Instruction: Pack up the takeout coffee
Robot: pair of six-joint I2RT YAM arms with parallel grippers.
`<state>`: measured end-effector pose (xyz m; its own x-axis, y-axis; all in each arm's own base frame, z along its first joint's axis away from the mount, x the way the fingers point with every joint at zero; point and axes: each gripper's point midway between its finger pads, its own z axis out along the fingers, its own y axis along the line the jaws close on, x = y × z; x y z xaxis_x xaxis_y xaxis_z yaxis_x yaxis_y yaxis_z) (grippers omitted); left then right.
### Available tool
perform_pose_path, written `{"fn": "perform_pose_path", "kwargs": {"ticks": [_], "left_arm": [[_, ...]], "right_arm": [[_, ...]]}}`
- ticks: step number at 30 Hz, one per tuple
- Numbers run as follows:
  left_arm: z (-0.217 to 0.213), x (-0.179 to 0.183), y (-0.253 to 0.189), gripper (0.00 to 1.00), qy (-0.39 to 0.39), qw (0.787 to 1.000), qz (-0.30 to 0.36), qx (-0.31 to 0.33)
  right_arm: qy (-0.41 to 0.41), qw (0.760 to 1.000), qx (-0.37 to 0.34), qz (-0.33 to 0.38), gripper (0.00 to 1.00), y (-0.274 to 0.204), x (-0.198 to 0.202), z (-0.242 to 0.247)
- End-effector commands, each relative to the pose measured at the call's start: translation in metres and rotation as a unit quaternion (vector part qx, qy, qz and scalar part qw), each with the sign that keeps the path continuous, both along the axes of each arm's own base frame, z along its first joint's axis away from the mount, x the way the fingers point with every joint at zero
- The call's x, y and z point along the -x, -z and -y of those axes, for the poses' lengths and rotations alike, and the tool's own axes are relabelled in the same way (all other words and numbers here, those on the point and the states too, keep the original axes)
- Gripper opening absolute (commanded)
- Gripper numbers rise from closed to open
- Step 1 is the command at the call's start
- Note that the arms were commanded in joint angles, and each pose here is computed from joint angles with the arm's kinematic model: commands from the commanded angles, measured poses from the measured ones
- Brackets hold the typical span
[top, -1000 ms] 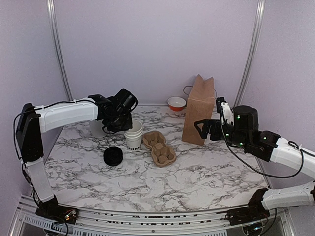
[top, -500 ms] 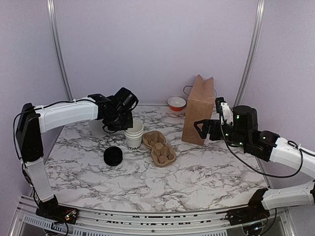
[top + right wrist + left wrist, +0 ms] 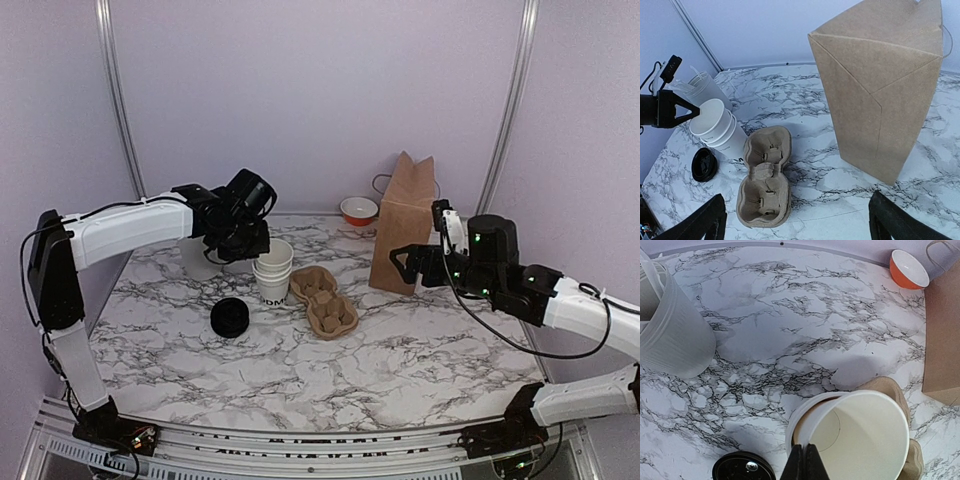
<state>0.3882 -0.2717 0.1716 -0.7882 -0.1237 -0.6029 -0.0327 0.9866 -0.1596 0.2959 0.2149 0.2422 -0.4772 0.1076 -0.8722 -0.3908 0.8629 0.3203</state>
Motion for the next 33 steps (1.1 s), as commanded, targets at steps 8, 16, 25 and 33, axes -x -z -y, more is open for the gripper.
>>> {"fn": "perform_pose_path", "kwargs": {"ticks": [8, 16, 25, 33], "left_arm": [[-0.006, 0.003, -0.052, 0.00, 0.005, 0.998, 0.035, 0.054], [-0.007, 0.012, -0.075, 0.00, 0.026, 0.996, 0.050, 0.069], [-0.006, 0.031, -0.104, 0.00, 0.056, 0.993, 0.071, 0.080], [0.006, 0.064, -0.111, 0.00, 0.115, 0.988, 0.064, 0.081]], "right_arm": [[-0.010, 0.999, -0.031, 0.013, 0.96, -0.023, -0.006, -0.010], [-0.011, 0.999, -0.026, 0.034, 0.96, -0.043, -0.012, -0.012], [-0.011, 0.999, -0.026, 0.047, 0.96, -0.058, -0.015, -0.013], [-0.007, 0.998, -0.026, 0.051, 0.96, -0.068, -0.016, -0.011]]}}
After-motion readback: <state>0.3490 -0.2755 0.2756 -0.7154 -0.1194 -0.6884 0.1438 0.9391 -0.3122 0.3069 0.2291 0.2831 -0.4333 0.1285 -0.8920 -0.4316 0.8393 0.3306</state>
